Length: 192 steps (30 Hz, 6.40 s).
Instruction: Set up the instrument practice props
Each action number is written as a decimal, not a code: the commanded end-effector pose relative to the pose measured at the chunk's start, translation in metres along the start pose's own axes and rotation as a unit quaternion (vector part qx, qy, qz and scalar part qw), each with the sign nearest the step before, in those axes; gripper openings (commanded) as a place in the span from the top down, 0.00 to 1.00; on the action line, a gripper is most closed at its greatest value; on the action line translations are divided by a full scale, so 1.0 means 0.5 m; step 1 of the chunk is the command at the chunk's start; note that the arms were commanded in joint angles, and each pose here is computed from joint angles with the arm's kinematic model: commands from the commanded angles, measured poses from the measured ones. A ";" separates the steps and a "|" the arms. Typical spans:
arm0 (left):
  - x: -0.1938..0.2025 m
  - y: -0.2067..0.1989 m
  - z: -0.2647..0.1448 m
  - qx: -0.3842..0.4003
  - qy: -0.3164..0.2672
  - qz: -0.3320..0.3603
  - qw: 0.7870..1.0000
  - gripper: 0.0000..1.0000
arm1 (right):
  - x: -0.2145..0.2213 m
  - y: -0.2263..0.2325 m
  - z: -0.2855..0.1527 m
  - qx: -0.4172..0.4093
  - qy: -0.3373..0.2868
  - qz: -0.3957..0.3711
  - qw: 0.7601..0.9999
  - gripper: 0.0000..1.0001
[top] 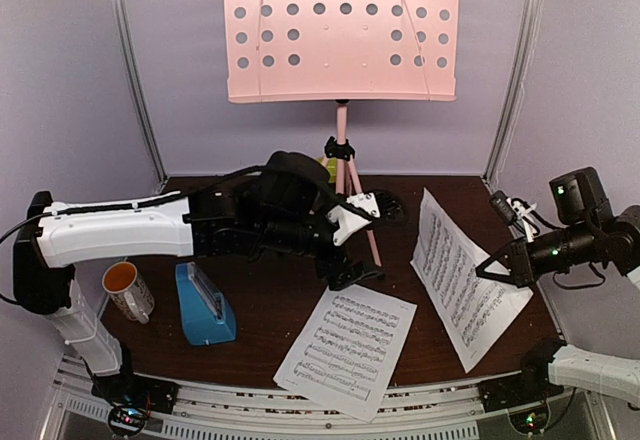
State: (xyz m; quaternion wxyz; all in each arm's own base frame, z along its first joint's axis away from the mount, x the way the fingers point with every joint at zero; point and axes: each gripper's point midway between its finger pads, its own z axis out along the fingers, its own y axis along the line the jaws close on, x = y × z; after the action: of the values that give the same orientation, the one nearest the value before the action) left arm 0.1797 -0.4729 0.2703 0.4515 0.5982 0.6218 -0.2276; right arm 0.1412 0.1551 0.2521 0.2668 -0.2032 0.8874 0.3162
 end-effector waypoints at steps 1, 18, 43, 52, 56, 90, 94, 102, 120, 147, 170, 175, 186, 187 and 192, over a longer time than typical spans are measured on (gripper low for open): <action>-0.074 0.007 -0.041 -0.005 -0.039 0.057 0.998 0.11 | 0.007 0.037 -0.012 -0.026 0.028 -0.033 0.999 1.00; -0.007 0.066 -0.089 -0.075 -0.074 -0.075 0.992 0.08 | -0.087 0.091 -0.086 -0.017 -0.033 -0.100 0.994 1.00; -0.045 0.128 -0.091 0.038 -0.188 -0.033 0.981 0.03 | -0.120 0.149 -0.173 0.022 -0.034 -0.273 0.961 1.00; -0.125 0.097 -0.109 0.130 -0.253 -0.082 0.955 0.35 | -0.161 0.161 -0.166 0.021 -0.075 -0.272 0.959 1.00; -0.137 0.090 -0.122 0.147 -0.269 -0.100 0.947 0.69 | -0.170 0.158 -0.160 0.027 -0.089 -0.269 0.959 1.00; -0.093 0.034 -0.197 0.172 -0.049 -0.044 0.983 1.00 | -0.247 0.202 -0.058 0.056 -0.086 -0.373 0.922 0.22; -0.091 0.025 -0.200 0.174 -0.042 -0.036 0.983 1.00 | -0.232 0.220 -0.031 0.040 -0.065 -0.383 0.920 0.27; -0.089 0.031 -0.203 0.162 -0.034 -0.035 0.986 1.00 | -0.215 0.227 0.010 0.048 -0.030 -0.389 0.920 0.71; -0.119 0.215 -0.242 -0.068 -0.147 -0.169 0.972 0.06 | -0.234 0.227 -0.055 0.025 -0.171 -0.300 0.938 1.00; -0.056 0.208 -0.312 -0.083 -0.191 -0.209 0.955 0.11 | -0.280 0.262 -0.175 0.004 -0.274 -0.316 0.908 1.00; -0.228 0.439 -0.593 -0.350 -0.220 -0.233 0.880 0.20 | -0.579 0.404 -0.306 0.011 -0.454 -0.274 0.848 1.00; -0.240 0.486 -0.625 -0.350 -0.229 -0.247 0.874 0.23 | -0.655 0.412 -0.322 0.008 -0.485 -0.258 0.835 1.00; -0.312 0.495 -0.583 -0.264 -0.269 -0.215 0.901 0.27 | -0.768 0.382 -0.343 0.003 -0.551 -0.216 0.806 1.00; -0.312 0.496 -0.574 -0.259 -0.270 -0.218 0.901 0.28 | -0.773 0.383 -0.335 0.000 -0.550 -0.219 0.806 1.00; -0.298 0.515 -0.542 -0.265 -0.255 -0.224 0.903 0.29 | -0.801 0.392 -0.297 -0.007 -0.545 -0.230 0.806 1.00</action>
State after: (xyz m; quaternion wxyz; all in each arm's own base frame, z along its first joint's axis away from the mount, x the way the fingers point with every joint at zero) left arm 0.3274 -0.2796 0.5799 0.6630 0.2225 0.6582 -0.2788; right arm 0.2953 0.2618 0.6681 0.7652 -0.1898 0.5444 0.2865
